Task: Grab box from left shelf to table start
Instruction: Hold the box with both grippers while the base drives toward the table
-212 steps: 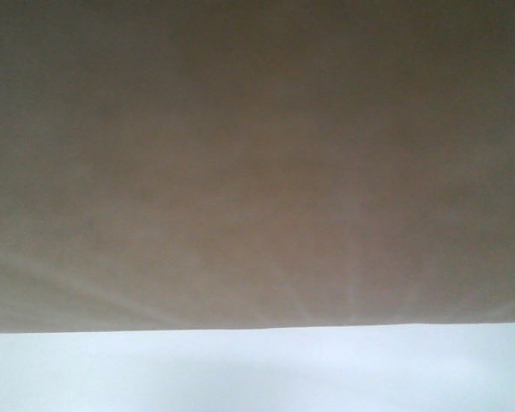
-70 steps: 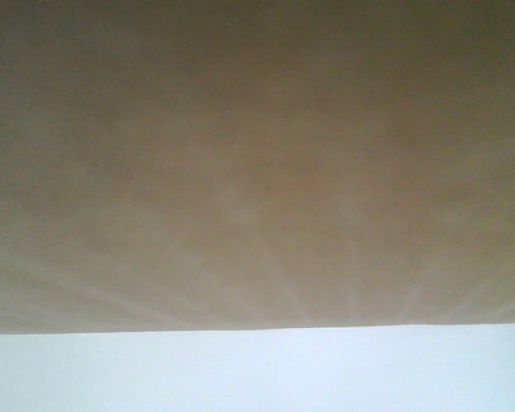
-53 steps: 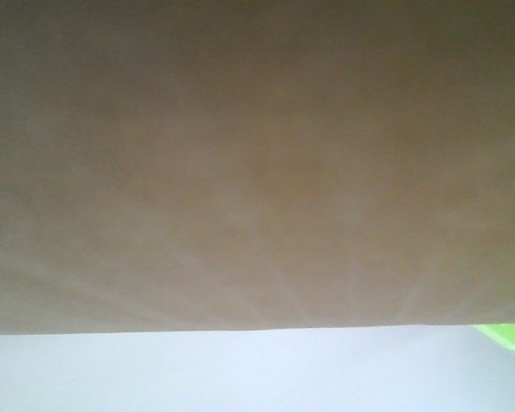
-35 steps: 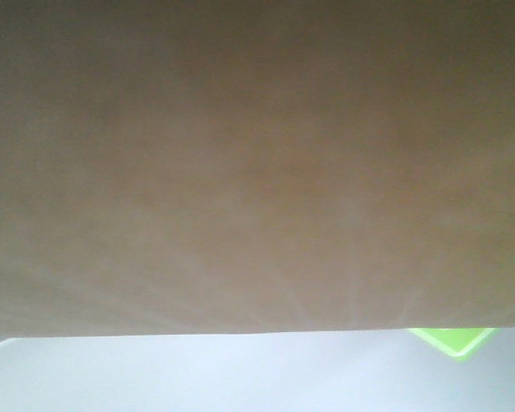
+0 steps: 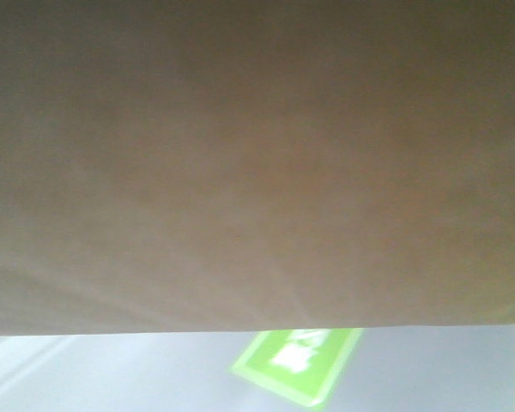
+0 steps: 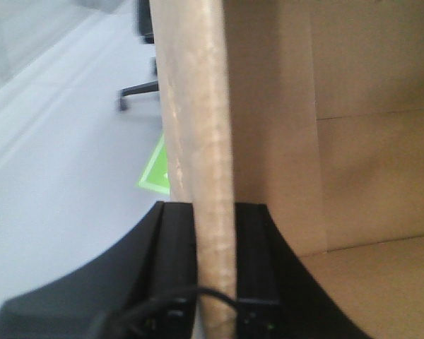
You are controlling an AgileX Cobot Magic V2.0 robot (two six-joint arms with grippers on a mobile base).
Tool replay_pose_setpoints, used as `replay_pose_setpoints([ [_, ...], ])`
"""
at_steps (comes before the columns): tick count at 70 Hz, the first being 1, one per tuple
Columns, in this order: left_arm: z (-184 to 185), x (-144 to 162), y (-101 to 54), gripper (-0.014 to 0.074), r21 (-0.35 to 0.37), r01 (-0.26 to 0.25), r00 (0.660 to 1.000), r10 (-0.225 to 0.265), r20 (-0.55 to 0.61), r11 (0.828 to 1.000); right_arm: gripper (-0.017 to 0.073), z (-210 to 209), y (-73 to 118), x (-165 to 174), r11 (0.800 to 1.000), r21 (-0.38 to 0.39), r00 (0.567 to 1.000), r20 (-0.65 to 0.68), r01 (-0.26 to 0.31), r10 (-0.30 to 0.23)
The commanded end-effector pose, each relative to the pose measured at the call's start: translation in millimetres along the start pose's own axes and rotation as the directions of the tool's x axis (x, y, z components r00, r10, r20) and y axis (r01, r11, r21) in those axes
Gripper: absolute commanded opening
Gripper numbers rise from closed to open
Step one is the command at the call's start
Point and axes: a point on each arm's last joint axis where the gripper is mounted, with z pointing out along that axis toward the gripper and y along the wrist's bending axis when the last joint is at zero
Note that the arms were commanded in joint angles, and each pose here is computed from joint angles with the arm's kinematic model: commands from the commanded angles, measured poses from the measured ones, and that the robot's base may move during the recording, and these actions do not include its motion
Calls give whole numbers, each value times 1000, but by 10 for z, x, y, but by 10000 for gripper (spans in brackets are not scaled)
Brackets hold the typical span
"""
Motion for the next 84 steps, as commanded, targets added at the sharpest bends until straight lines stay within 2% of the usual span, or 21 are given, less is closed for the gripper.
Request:
replay_pose_setpoints([
  [1, -9, 28, -32, -92, 39, -1, 998, 3, -64, 999, 59, 2, -36, -153, 997, 61, 993, 102, 51, -57],
  [84, -9, 28, -32, -92, 39, -1, 998, 3, -64, 999, 59, 2, -36, -153, 997, 61, 993, 102, 51, -57],
])
